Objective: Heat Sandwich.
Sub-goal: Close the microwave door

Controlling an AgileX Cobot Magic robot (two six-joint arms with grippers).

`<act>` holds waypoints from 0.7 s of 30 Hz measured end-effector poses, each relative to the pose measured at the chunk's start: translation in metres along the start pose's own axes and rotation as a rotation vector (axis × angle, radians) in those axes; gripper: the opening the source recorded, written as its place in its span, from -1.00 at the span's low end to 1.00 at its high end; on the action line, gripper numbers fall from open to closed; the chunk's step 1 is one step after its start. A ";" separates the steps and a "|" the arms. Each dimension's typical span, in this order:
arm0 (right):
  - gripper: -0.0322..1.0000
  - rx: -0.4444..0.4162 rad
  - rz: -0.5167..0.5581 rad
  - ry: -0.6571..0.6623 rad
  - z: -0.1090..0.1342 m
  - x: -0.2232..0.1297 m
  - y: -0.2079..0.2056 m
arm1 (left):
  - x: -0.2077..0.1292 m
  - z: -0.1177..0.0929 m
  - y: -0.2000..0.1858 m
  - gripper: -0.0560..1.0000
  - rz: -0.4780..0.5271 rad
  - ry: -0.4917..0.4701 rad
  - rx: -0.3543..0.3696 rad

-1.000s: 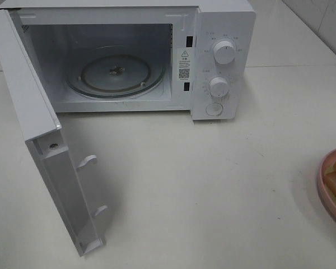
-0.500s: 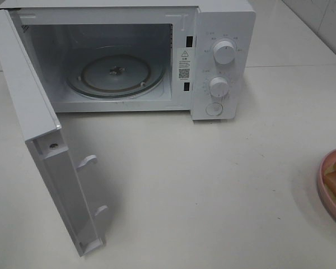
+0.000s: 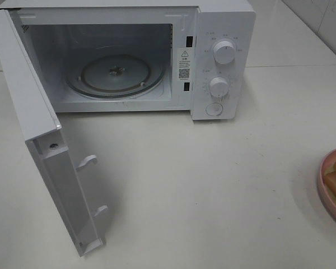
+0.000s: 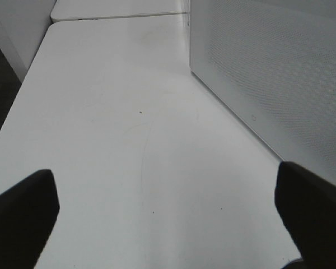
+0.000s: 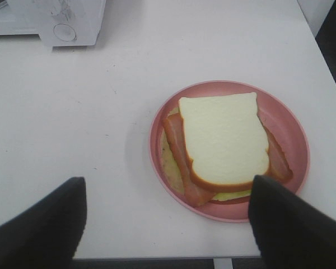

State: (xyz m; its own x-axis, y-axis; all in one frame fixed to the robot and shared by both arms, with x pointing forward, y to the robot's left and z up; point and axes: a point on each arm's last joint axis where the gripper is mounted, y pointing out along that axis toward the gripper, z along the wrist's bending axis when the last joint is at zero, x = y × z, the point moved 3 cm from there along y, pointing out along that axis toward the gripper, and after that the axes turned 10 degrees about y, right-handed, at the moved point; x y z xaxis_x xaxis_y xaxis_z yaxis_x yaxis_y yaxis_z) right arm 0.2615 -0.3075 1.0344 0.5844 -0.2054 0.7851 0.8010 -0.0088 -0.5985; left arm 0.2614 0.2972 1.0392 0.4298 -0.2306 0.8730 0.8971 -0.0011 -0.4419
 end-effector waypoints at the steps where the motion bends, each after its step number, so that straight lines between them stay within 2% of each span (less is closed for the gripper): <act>1: 0.56 0.010 -0.023 0.018 0.001 -0.004 0.001 | 0.000 0.000 0.000 0.95 0.000 0.000 0.000; 7: 0.55 0.028 -0.088 0.039 0.002 -0.007 -0.004 | 0.000 0.000 0.000 0.95 0.000 0.000 0.000; 21: 0.54 0.020 -0.091 0.038 0.003 -0.007 -0.004 | 0.000 0.000 0.000 0.95 0.000 0.000 0.000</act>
State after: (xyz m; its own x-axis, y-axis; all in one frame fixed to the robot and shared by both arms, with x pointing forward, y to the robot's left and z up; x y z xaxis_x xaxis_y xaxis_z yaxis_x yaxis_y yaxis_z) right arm 0.2543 -0.3035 1.0317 0.5040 -0.2417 0.8292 0.8532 -0.0098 -0.5215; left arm 0.2614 0.2972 1.0392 0.4298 -0.2306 0.8730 0.8971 -0.0011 -0.4419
